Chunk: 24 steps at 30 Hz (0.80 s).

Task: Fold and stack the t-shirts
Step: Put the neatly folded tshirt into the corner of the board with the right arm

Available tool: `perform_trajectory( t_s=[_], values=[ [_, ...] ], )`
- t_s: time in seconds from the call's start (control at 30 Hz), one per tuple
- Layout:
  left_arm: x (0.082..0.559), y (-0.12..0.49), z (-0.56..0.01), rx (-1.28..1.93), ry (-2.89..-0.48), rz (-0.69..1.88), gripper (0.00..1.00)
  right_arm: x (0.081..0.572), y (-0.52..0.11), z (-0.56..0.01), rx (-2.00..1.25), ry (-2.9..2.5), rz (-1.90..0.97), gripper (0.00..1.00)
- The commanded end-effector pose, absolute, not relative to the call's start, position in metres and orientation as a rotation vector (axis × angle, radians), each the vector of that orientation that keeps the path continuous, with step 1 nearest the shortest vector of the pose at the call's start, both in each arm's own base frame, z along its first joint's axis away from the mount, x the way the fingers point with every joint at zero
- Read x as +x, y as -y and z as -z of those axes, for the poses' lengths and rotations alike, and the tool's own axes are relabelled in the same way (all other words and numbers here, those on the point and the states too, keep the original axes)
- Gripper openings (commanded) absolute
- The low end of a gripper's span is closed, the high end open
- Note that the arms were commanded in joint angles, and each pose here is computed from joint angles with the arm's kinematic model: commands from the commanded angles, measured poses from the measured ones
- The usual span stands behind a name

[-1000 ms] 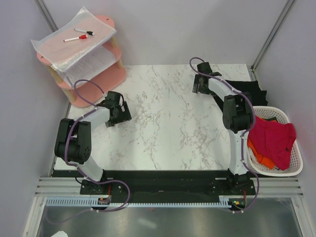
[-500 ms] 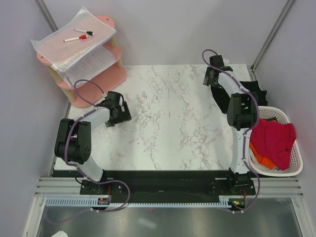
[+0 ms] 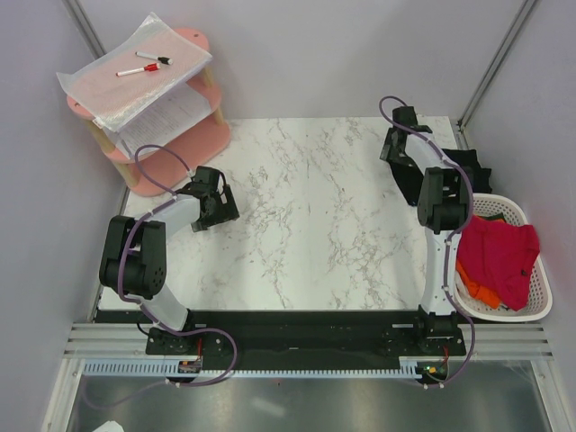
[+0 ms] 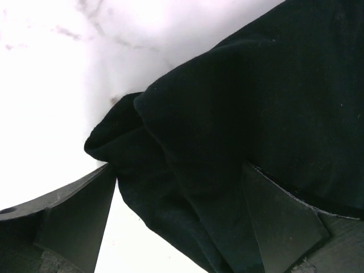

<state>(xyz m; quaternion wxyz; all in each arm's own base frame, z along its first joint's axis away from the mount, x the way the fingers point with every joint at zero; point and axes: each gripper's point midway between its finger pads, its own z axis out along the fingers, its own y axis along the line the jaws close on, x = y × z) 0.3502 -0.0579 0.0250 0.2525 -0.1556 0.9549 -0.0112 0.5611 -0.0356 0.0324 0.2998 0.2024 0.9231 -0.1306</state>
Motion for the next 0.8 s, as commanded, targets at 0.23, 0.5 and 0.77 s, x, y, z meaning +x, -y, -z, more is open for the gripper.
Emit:
perform_trajectory(
  t_s=[0.23,0.5,0.77],
  values=[
    [0.349,0.053,-0.032,-0.385,-2.578,-0.005,1.00,0.576,0.051,-0.060,0.559,-2.367,0.247,0.98],
    [0.351,0.056,-0.036,-0.369,-2.563,0.003,1.00,0.571,-0.052,-0.157,0.280,-2.241,0.089,0.98],
    [0.355,0.066,-0.035,-0.298,-2.542,0.019,1.00,0.515,-0.182,-0.138,-0.017,-2.300,-0.074,0.98]
  ],
)
